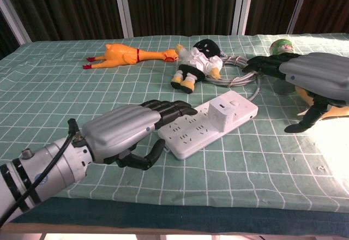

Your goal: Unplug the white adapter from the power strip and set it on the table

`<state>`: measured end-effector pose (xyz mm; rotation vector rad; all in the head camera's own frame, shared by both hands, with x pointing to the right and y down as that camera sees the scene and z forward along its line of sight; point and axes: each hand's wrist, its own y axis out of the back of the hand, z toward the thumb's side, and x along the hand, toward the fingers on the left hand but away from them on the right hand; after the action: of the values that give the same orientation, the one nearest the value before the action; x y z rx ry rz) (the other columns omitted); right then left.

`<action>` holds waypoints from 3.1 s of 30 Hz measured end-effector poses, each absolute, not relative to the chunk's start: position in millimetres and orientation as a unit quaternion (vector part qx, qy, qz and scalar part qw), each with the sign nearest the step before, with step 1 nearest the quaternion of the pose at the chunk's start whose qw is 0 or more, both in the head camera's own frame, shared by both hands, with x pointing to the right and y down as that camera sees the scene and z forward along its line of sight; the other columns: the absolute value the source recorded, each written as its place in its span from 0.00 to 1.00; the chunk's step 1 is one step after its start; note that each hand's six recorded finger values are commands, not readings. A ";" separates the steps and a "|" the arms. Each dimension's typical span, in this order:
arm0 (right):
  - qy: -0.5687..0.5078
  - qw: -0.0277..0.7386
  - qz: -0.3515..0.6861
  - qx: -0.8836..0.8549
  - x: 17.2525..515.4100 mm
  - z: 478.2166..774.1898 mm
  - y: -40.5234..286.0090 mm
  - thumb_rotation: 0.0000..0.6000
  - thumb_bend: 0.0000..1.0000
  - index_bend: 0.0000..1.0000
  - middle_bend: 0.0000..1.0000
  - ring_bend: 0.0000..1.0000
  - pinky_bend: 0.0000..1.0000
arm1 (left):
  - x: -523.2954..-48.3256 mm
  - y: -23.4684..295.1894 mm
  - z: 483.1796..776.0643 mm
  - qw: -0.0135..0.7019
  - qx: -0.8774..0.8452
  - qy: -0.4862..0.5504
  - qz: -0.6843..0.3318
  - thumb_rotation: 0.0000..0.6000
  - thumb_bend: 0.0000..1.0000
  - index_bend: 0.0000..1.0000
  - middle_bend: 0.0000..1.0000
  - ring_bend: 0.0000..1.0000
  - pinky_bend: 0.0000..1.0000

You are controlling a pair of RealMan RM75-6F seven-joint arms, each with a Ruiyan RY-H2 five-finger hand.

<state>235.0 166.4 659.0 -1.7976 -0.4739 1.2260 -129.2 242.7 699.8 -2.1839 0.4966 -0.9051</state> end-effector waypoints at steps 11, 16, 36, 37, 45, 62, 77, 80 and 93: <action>-0.164 0.431 0.506 -0.729 215.2 677.4 167.4 1.00 0.22 0.00 0.00 0.00 0.07 | -121.8 244.9 726.7 0.347 -0.838 0.175 -0.384 1.00 0.78 0.00 0.00 0.00 0.06; -0.160 0.424 0.514 -0.729 208.1 686.9 165.3 1.00 0.22 0.00 0.00 0.00 0.07 | -117.8 247.1 732.4 0.349 -0.837 0.169 -0.386 1.00 0.80 0.00 0.00 0.00 0.06; -0.157 0.443 0.504 -0.724 167.3 699.8 166.6 1.00 0.22 0.01 0.02 0.00 0.11 | -112.8 264.2 744.5 0.380 -0.828 0.136 -0.389 1.00 0.81 0.00 0.00 0.00 0.06; -0.158 0.444 0.505 -0.723 166.4 700.7 165.9 1.00 0.22 0.03 0.03 0.00 0.11 | -112.7 265.5 744.4 0.381 -0.828 0.134 -0.389 1.00 0.81 0.00 0.00 0.00 0.06; -0.151 0.465 0.508 -0.709 158.6 705.8 162.6 1.00 0.22 0.10 0.09 0.00 0.15 | -112.5 270.8 741.9 0.386 -0.828 0.126 -0.386 1.00 0.81 0.00 0.00 0.00 0.06; -0.131 0.514 0.496 -0.687 142.5 713.4 167.3 1.00 0.30 0.33 0.24 0.09 0.27 | -114.2 270.2 744.1 0.387 -0.828 0.120 -0.388 1.00 0.81 0.00 0.00 0.00 0.06; -0.126 0.523 0.502 -0.677 141.3 715.6 168.1 1.00 0.37 0.41 0.27 0.14 0.32 | -115.3 268.7 747.3 0.389 -0.826 0.116 -0.392 1.00 0.81 0.00 0.00 0.00 0.06; -0.127 0.524 0.501 -0.677 140.6 715.8 168.3 1.00 0.38 0.44 0.29 0.17 0.34 | -115.6 269.1 747.0 0.390 -0.825 0.117 -0.391 1.00 0.81 0.00 0.00 0.00 0.06; -0.150 0.527 0.486 -0.681 138.6 711.0 168.2 1.00 0.40 0.67 0.46 0.32 0.48 | -118.4 272.9 749.5 0.390 -0.824 0.112 -0.395 1.00 0.81 0.00 0.00 0.00 0.06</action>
<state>138.6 168.2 711.0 -1.6282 -0.3581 1.1612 -118.4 272.9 749.5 -2.0938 0.2841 -1.0040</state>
